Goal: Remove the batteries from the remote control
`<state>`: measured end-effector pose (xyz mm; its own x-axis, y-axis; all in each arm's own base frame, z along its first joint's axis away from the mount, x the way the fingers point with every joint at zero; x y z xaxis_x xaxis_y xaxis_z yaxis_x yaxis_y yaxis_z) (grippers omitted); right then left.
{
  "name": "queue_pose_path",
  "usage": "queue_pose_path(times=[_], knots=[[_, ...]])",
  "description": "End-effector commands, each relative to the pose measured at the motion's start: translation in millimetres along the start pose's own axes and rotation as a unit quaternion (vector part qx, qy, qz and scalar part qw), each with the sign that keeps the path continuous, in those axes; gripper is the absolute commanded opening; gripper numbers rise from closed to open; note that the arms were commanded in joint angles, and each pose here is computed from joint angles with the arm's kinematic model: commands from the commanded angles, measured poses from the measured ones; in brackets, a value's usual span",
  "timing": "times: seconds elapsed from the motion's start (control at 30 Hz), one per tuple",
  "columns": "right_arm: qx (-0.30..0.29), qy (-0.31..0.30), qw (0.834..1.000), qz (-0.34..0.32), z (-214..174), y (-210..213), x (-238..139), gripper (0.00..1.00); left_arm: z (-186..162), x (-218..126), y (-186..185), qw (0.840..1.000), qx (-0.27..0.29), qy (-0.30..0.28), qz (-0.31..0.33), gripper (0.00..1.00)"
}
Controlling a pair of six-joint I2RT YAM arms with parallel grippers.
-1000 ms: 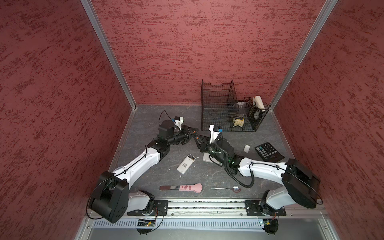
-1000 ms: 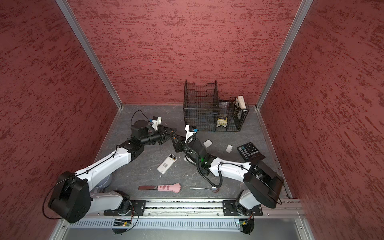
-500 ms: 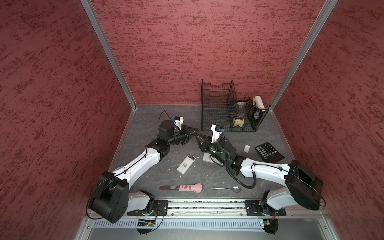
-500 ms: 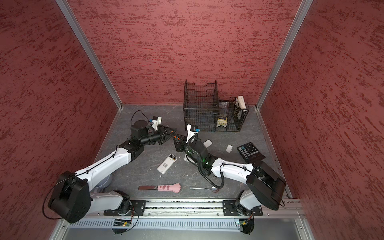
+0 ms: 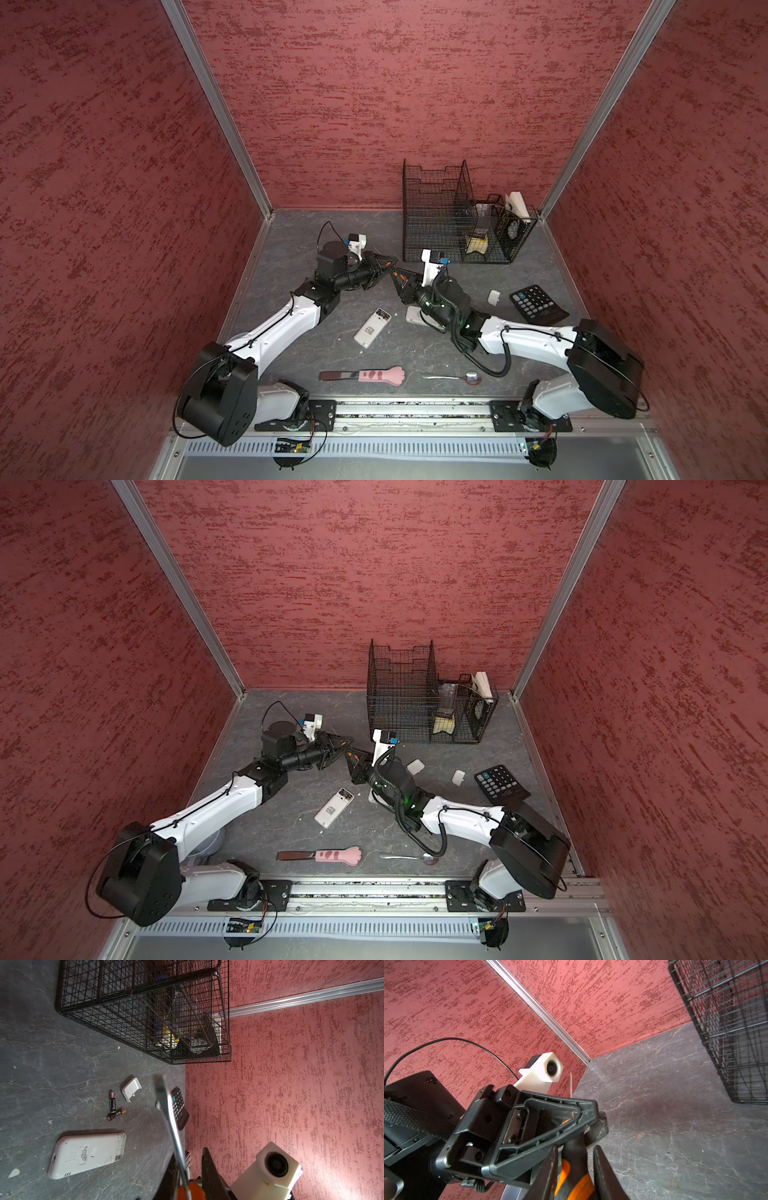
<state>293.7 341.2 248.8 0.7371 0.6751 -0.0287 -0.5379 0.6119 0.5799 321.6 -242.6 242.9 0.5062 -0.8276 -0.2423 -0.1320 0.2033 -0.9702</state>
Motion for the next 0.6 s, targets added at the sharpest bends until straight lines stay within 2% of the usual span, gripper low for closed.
queue_pose_path(times=[0.0,0.3,0.4,0.57], knots=[[0.004,-0.031,0.999,0.011,17.9,9.4,-0.7,0.00,-5.1,-3.3,9.0,1.000,0.000,0.011,0.010,0.02],[-0.003,0.033,0.999,-0.008,1.7,2.2,-18.6,0.00,18.0,-22.3,1.4,1.000,0.012,-0.022,-0.002,0.46],[-0.009,0.058,0.998,-0.019,-4.9,-2.6,-26.1,0.00,24.9,-32.0,4.0,0.999,0.014,-0.035,0.002,0.53],[-0.026,0.102,0.994,-0.033,-15.5,-7.5,-39.7,0.00,36.8,-58.7,14.6,0.998,0.010,-0.065,0.011,0.56]])
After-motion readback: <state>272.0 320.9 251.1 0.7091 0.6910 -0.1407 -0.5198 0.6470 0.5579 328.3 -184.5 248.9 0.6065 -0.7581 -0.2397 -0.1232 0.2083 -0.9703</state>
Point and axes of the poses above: each gripper's point midway between its finger pads, its own x axis out along the fingers, its own y axis along the line the jaws close on, z = x × y, the point moved 1 cm from there along -x, back along the fingers, and after that the axes turned 11 degrees about -x, right-handed, at the moved point
